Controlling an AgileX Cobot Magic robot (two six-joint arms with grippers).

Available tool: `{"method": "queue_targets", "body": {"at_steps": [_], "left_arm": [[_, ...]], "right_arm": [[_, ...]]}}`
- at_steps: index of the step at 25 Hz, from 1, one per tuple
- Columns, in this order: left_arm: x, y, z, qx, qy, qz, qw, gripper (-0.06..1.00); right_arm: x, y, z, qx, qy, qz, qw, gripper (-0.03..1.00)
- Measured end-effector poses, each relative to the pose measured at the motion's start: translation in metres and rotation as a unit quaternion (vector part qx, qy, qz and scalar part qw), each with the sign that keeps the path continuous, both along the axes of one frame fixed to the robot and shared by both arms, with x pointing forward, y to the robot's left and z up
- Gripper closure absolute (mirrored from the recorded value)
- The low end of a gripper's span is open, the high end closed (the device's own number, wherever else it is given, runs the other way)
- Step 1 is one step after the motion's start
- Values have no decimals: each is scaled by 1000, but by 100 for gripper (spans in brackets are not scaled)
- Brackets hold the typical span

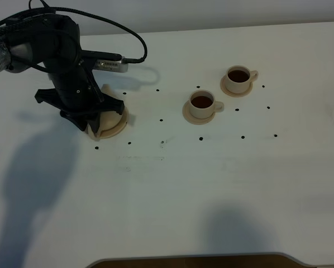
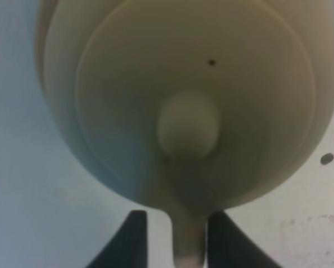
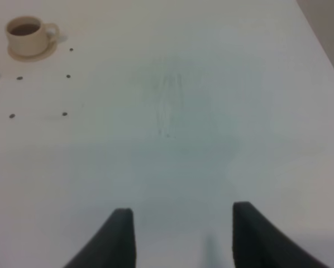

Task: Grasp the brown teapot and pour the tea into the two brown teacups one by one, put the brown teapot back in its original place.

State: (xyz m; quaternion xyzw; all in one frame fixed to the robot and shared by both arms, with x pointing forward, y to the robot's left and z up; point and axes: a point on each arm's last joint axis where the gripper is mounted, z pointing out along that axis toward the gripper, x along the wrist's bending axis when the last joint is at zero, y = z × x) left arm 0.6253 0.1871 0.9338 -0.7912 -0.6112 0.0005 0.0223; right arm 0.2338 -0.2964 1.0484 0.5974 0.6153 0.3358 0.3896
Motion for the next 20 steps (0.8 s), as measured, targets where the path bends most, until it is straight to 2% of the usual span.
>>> {"method": "queue_targets", "body": {"at_steps": [3, 6, 9, 13, 20], "left_arm": [[-3, 4, 7, 16, 6, -8, 1000, 54], [-10, 8, 24, 30, 16, -14, 999, 50], [-20, 11, 43, 36, 30, -25, 999, 50], [-33, 14, 63, 28, 15, -30, 999, 50], [-96, 34, 75, 34, 37, -31, 998, 50]], "right_arm": [[0, 0, 0, 0, 0, 0, 1000, 57], [0, 0, 0, 0, 0, 0, 1000, 57], [0, 0, 0, 0, 0, 0, 1000, 57], [0, 0, 0, 0, 0, 0, 1000, 57], [0, 0, 0, 0, 0, 0, 1000, 57]]}}
